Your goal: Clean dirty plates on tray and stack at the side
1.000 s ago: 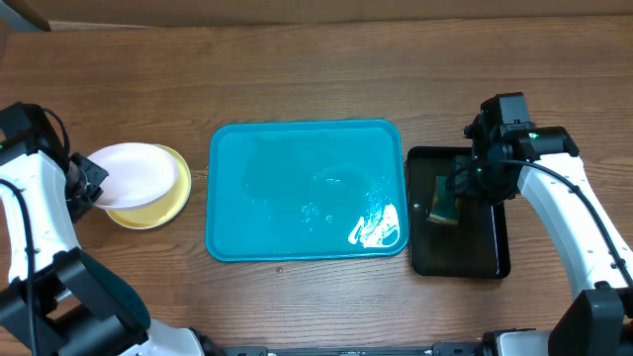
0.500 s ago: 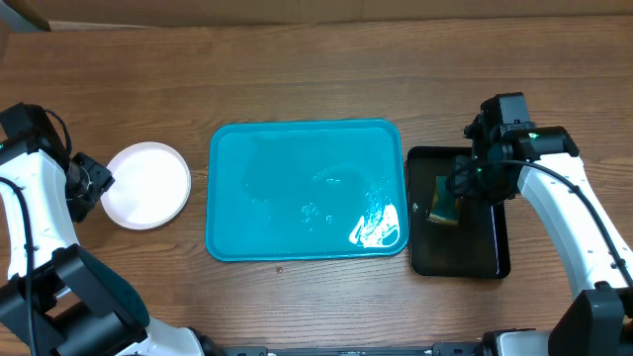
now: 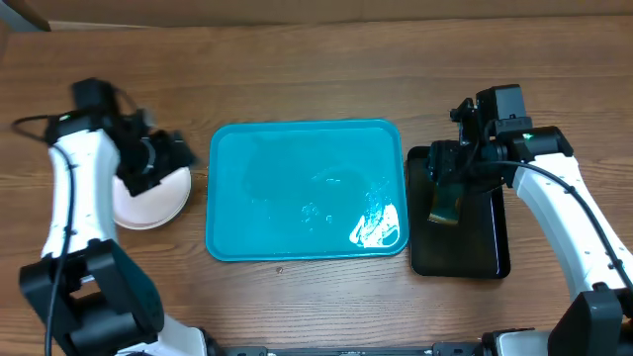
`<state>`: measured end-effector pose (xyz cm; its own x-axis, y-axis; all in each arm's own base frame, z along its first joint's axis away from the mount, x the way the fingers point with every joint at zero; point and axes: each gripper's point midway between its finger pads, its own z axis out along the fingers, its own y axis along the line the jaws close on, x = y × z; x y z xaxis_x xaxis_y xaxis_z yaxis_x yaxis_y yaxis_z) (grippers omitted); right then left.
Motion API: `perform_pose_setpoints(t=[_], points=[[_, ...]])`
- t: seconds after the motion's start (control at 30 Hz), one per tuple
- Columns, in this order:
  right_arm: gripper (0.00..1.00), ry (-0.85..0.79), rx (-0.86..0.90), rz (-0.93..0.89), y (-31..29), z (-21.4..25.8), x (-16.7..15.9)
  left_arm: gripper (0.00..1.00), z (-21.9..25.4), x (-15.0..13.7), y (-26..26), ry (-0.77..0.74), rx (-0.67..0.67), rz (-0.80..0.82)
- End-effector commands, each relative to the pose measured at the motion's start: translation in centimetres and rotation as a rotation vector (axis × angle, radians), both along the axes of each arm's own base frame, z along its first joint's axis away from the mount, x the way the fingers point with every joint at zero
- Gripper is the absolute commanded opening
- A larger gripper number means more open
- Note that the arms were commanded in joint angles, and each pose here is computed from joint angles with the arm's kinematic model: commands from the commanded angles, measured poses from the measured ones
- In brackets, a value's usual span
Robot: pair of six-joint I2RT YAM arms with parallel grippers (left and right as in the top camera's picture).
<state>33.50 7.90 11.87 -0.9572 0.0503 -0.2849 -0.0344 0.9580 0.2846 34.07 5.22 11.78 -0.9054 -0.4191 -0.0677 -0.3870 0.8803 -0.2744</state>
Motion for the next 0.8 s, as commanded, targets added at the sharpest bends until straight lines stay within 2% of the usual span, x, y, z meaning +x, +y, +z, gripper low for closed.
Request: perform_pose_setpoints(t=[0.0, 0.03, 0.23, 0.4, 0.57, 0.77], points=[[0.96, -0.033, 0.006, 0.037, 0.2, 1.6, 0.2, 1.00, -0.1, -1.5, -2.9, 0.072, -0.020, -0.105], [1.00, -0.019, 0.005, 0.036, 0.2, 1.5, -0.1, 1.00, -0.2, -2.2, -3.4, 0.106, -0.016, -0.118], [1.00, 0.108, -0.002, 0.019, -0.2, 0.8, -3.0, 1.00, -0.1, -6.6, -4.6, 0.296, 0.029, -0.181], [1.00, 0.081, 0.007, -0.040, -0.4, 2.2, -3.6, 1.00, 0.8, -8.5, -5.4, 0.348, 0.008, -0.231], [1.00, -0.030, -0.019, -0.090, -1.4, 4.6, -4.6, 1.00, 2.7, -9.1, -6.1, 0.266, 0.008, -0.271], [1.00, -0.218, -0.025, -0.131, -2.5, 6.8, -6.8, 1.00, 5.3, -9.4, -6.5, -0.042, 0.079, -0.262]])
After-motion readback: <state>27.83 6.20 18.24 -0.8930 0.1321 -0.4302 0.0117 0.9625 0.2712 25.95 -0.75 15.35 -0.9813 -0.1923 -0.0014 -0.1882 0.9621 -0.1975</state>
